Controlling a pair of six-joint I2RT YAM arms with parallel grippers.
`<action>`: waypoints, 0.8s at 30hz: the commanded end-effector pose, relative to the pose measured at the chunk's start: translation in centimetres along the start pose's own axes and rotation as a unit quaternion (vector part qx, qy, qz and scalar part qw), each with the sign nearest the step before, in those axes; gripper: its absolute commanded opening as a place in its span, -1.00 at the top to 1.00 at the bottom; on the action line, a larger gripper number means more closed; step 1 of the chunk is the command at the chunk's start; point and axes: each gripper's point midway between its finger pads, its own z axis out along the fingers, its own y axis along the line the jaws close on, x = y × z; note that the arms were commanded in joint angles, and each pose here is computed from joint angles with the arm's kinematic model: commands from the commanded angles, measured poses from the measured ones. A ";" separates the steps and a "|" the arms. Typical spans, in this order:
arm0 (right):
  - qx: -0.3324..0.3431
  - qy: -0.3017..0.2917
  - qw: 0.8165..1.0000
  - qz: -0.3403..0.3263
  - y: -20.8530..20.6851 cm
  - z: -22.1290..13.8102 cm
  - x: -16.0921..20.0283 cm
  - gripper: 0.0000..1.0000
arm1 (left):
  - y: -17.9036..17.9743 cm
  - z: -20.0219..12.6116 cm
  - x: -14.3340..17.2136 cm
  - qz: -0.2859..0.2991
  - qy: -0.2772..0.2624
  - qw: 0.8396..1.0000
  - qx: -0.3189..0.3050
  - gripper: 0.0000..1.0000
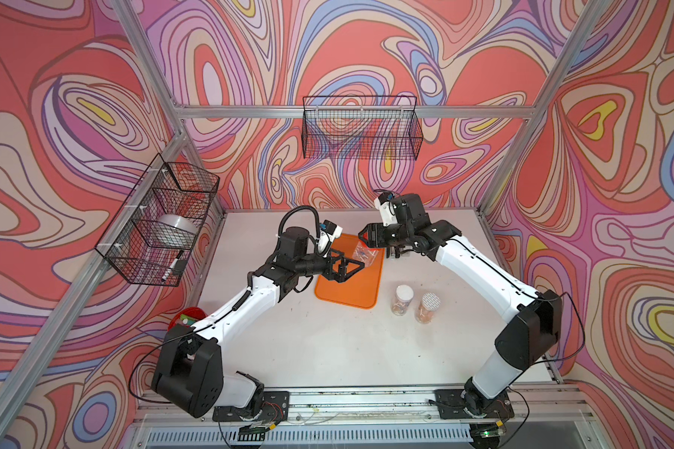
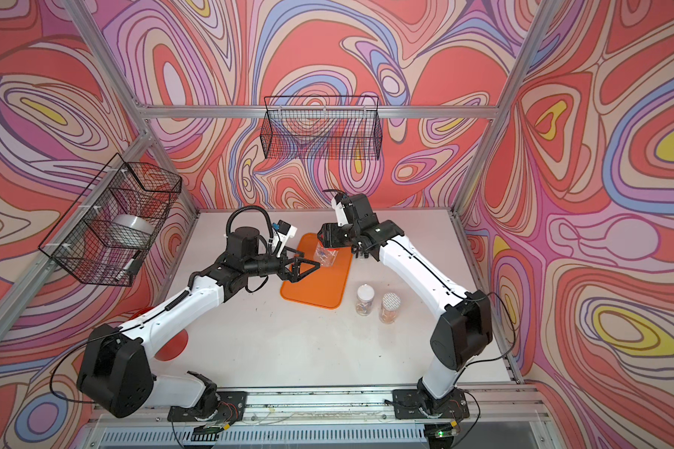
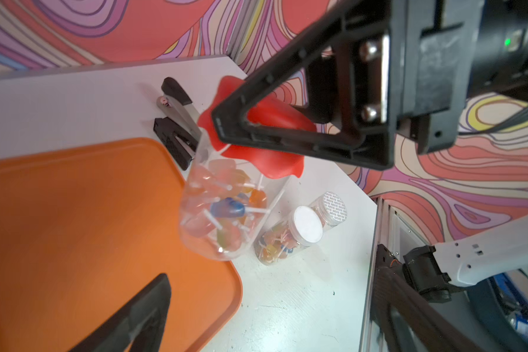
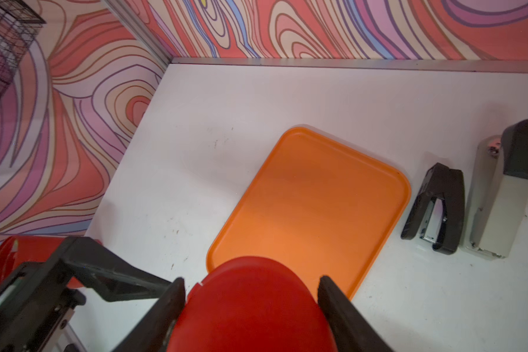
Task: Pour the candies out of the jar
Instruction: Pick up the jar from the center of the board.
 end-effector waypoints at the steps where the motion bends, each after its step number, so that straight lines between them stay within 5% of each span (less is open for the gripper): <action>1: -0.053 -0.002 0.998 -0.017 2.5 -2.7 -1.3 0.24 | -0.7 0.5 0.1 0.061 0.026 0.998 -0.003 -1.00; 12: -0.144 0.015 0.990 0.000 5.9 -4.6 -0.7 0.27 | 0.1 0.4 -1.7 0.104 0.034 0.993 -0.038 -1.00; 24: -0.162 -0.002 0.987 0.018 6.5 -5.7 -0.8 0.28 | 0.1 1.2 -2.0 0.098 0.027 0.995 -0.023 -0.90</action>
